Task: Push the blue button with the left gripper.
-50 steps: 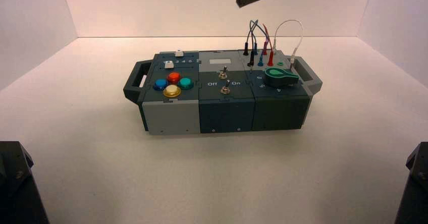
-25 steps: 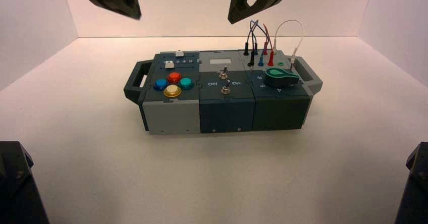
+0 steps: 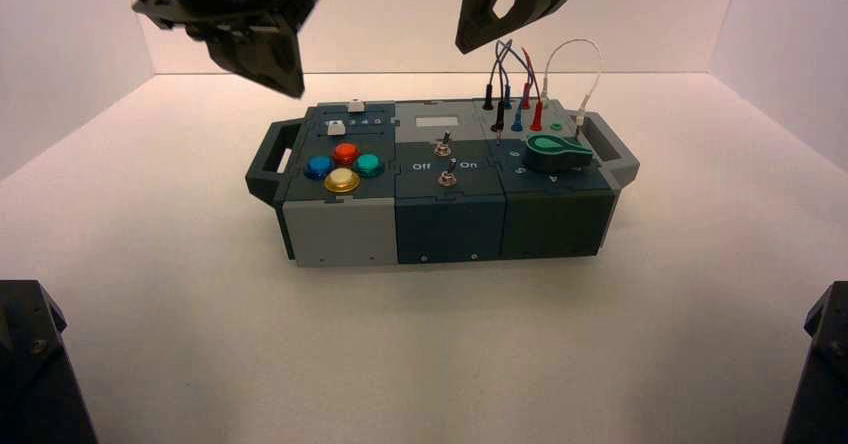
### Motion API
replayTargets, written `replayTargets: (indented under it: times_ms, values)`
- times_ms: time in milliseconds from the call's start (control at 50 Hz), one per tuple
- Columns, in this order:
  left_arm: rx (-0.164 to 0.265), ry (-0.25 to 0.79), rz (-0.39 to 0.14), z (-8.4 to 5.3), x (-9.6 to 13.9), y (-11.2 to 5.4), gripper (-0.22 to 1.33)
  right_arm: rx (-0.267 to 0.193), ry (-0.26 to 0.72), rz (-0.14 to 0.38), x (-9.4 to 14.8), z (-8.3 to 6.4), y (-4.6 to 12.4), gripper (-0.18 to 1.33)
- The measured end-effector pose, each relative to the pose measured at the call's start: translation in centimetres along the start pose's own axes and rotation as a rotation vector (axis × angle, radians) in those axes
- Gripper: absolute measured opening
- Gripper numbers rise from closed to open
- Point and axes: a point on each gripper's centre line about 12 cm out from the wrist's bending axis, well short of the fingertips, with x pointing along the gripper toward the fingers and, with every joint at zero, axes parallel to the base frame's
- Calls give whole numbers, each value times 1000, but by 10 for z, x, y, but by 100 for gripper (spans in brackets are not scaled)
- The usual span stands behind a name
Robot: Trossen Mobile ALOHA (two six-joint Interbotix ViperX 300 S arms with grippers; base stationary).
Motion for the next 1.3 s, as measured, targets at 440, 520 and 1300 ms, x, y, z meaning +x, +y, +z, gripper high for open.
replayTargets:
  times_ms: [440, 520, 1300]
  values:
    - [13, 112, -4, -12, 15, -4, -15, -1, 11, 1, 0, -1, 0, -14]
    - [11, 129, -3, -14, 18, -4, -15, 0, 14, 1, 1, -2, 0, -14]
    - [41, 197, -4, -6, 44, -9, -15, 3, 29, 2, 4, -4, 0, -14]
